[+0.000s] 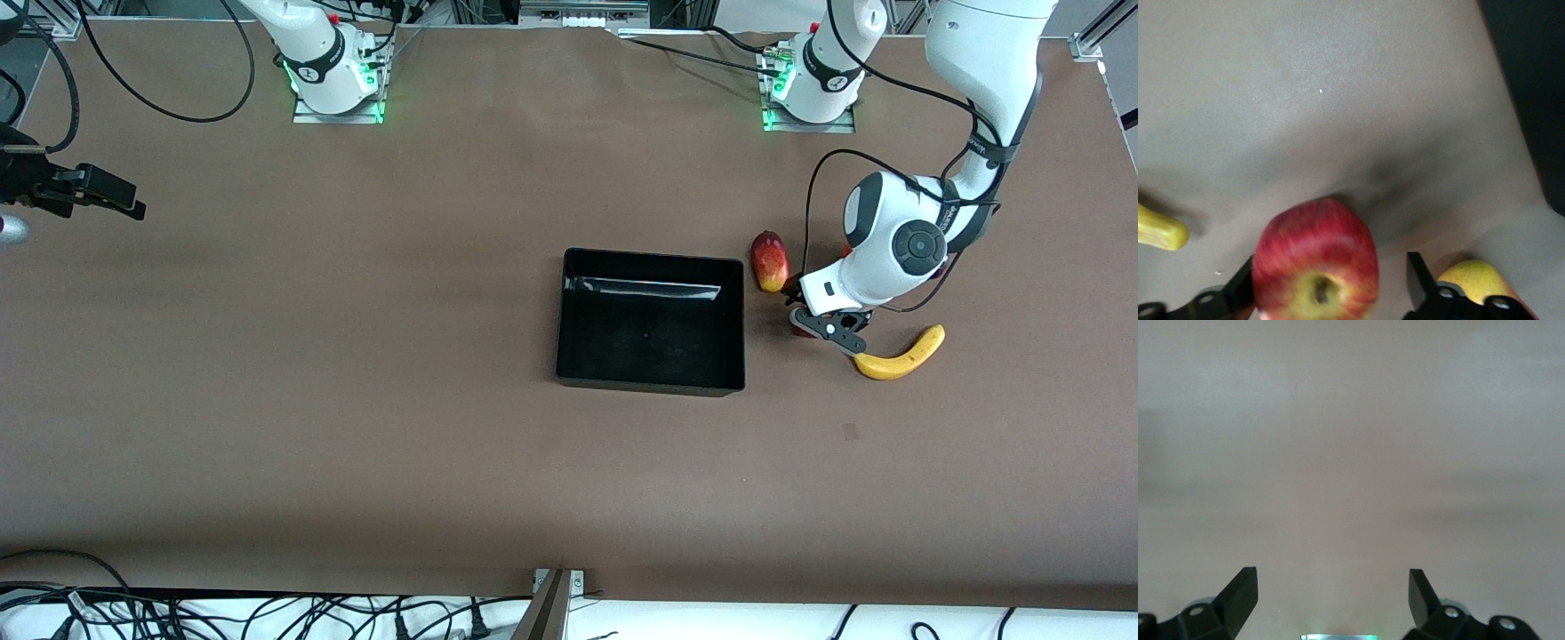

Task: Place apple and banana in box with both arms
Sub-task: 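Close the left gripper on the small red apple and lift, then carry the apple into the black box and open the left gripper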

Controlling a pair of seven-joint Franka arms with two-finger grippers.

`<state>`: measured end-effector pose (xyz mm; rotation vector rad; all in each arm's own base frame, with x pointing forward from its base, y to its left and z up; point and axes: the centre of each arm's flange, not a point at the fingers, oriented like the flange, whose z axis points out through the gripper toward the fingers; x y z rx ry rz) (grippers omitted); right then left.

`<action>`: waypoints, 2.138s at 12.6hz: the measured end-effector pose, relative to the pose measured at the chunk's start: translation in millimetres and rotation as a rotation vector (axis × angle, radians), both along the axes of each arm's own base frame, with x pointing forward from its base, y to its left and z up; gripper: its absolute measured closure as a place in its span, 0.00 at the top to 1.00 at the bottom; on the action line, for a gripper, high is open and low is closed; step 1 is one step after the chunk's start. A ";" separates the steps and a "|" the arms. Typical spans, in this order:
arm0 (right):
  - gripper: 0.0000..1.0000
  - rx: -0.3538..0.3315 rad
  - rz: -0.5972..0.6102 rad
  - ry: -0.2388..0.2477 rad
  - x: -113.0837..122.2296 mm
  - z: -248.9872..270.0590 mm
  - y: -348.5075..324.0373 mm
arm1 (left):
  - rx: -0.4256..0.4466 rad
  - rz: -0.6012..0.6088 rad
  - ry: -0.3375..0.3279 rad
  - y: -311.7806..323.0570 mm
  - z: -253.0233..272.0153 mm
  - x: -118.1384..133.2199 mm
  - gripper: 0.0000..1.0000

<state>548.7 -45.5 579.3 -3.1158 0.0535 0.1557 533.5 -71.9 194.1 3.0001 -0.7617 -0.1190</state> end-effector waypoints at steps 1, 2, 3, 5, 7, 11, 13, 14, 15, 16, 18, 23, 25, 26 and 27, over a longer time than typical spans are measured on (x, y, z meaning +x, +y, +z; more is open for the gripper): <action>1.00 0.001 0.000 0.007 -0.9 -0.5 0.1 | 0.000 -0.001 -0.001 -0.2 -1.4 0.0 0.75; 1.00 0.002 0.000 0.018 -2.1 -1.2 0.2 | 0.000 -0.003 -0.004 -0.1 -0.9 0.7 0.67; 1.00 0.002 0.000 0.024 -2.8 -1.6 0.3 | 0.000 -0.004 -0.008 -0.2 0.3 2.1 0.66; 1.00 0.003 0.000 0.029 -3.5 -2.0 0.4 | -0.003 -0.005 -0.038 -1.4 14.0 9.3 0.66; 1.00 0.003 0.000 0.031 -3.6 -1.9 0.4 | -0.002 -0.022 -0.061 -10.8 54.4 16.2 0.66; 1.00 0.003 -0.001 0.031 -3.6 -1.8 0.0 | -0.091 0.067 -0.069 -117.6 143.8 -4.0 0.66; 1.00 0.003 -0.002 0.031 -3.7 -1.8 -0.4 | -0.109 0.171 -0.040 -190.5 143.1 -27.1 0.66; 1.00 0.003 -0.002 0.031 -3.7 -1.8 -0.7 | -0.109 0.221 -0.029 -228.9 138.4 -36.4 0.66; 1.00 0.003 -0.003 0.031 -3.7 -1.9 -1.2 | -0.113 0.260 -0.024 -265.7 132.5 -41.7 0.66; 1.00 0.003 -0.004 0.032 -3.9 -1.9 -1.7 | -0.116 0.285 -0.016 -298.0 124.3 -44.5 0.66; 1.00 0.003 -0.004 0.038 -4.7 -2.1 -1.8 | -0.110 0.317 0.006 -339.5 97.0 -42.4 0.66; 1.00 0.003 -0.004 0.038 -4.6 -1.8 -1.7 | -0.083 0.350 0.038 -352.6 29.5 -23.5 0.66; 1.00 0.003 -0.004 0.038 -4.6 -1.8 -1.7 | -0.060 0.351 0.062 -351.3 5.9 -26.9 0.66; 1.00 0.003 -0.004 0.038 -4.6 -1.8 -1.7 | -0.059 0.351 0.063 -352.1 2.8 -26.8 0.66; 1.00 0.003 -0.004 0.038 -4.6 -1.7 -1.7 | -0.062 0.350 0.061 -353.6 4.5 -26.1 0.66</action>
